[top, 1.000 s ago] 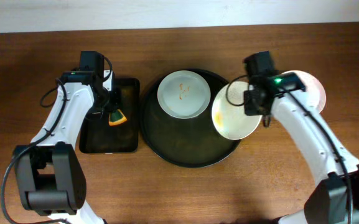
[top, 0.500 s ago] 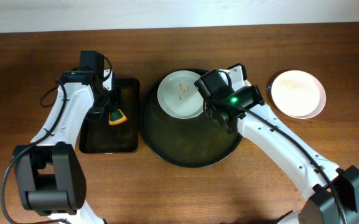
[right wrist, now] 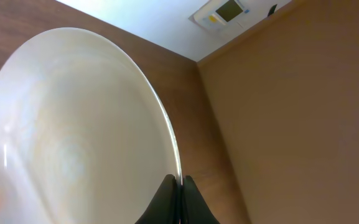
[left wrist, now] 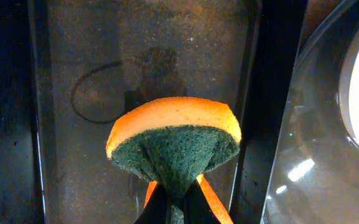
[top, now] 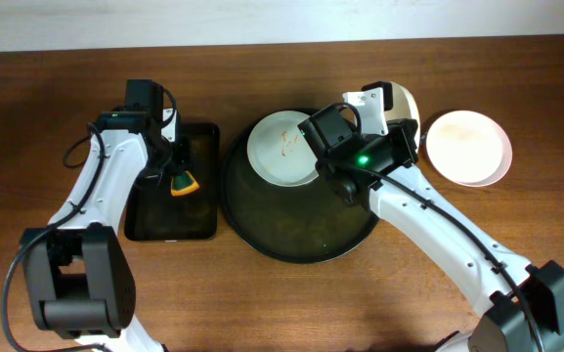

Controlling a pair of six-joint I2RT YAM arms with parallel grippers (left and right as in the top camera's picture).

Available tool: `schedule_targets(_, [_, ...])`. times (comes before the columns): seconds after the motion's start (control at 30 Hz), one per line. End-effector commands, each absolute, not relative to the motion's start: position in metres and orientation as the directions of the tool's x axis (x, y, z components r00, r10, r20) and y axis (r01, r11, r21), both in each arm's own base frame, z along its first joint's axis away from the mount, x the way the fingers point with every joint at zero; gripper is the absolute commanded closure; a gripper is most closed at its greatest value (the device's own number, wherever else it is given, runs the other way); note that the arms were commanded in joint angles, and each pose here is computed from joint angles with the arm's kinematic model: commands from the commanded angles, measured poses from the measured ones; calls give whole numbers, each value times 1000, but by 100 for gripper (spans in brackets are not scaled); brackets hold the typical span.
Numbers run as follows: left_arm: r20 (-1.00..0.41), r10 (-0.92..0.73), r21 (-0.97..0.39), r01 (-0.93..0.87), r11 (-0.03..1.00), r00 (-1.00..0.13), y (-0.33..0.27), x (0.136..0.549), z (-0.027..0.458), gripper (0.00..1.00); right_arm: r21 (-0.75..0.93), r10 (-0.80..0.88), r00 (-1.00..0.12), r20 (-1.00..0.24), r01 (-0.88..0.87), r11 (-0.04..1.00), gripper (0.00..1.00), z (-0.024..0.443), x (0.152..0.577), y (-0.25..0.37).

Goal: Clean dirty plates on tray and stack at the side
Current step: 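Lift the white plate with the right gripper and carry it right, then lower the white plate onto the pinkish plate and release it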

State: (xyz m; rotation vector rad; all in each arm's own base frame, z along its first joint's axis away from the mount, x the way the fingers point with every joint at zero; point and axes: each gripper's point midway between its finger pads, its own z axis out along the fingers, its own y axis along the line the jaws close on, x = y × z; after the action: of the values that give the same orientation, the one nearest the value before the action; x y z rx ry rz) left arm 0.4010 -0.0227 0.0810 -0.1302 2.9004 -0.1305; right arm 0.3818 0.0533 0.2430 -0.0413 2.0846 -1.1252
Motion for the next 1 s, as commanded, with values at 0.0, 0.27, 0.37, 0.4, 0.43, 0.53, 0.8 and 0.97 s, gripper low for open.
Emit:
schedule_targets(0.0, [-254, -88, -111, -61, 992, -963, -24, 405, 90, 100, -703, -344, -681, -647, 357, 616, 96, 261, 380, 53])
schedule_targets(0.27, [-254, -88, -111, -61, 992, -963, -24, 404, 90, 100, -520, -3, -778, -628, 418, 745, 96, 214, 391, -36])
schedule_targets(0.37, [-254, -88, -112, -61, 992, -963, -24, 404, 90, 100, -313, 235, -764, -601, 496, 810, 96, 187, 392, -77])
schedule_targets(0.4, [-253, -88, -112, -61, 992, -963, -24, 404, 90, 100, -177, 348, -730, -588, 536, 825, 96, 179, 396, -90])
schedule_targets(0.43, [-253, -88, -112, -61, 992, -964, -24, 404, 90, 100, -77, 429, -697, -574, 568, 819, 96, 175, 398, -99])
schedule_targets(0.53, [-249, -88, -111, -62, 992, -964, -24, 403, 89, 100, 66, 594, -572, -566, 686, 724, 96, 173, 397, -137])
schedule_targets(0.8, [-245, -88, -111, -62, 992, -965, -24, 402, 89, 100, 86, 707, -490, -509, 789, 608, 96, 120, 404, -186])
schedule_targets(0.97, [-243, -88, -111, -63, 992, -966, -24, 402, 89, 100, 39, 741, -518, -427, 809, 587, 96, 90, 389, -193])
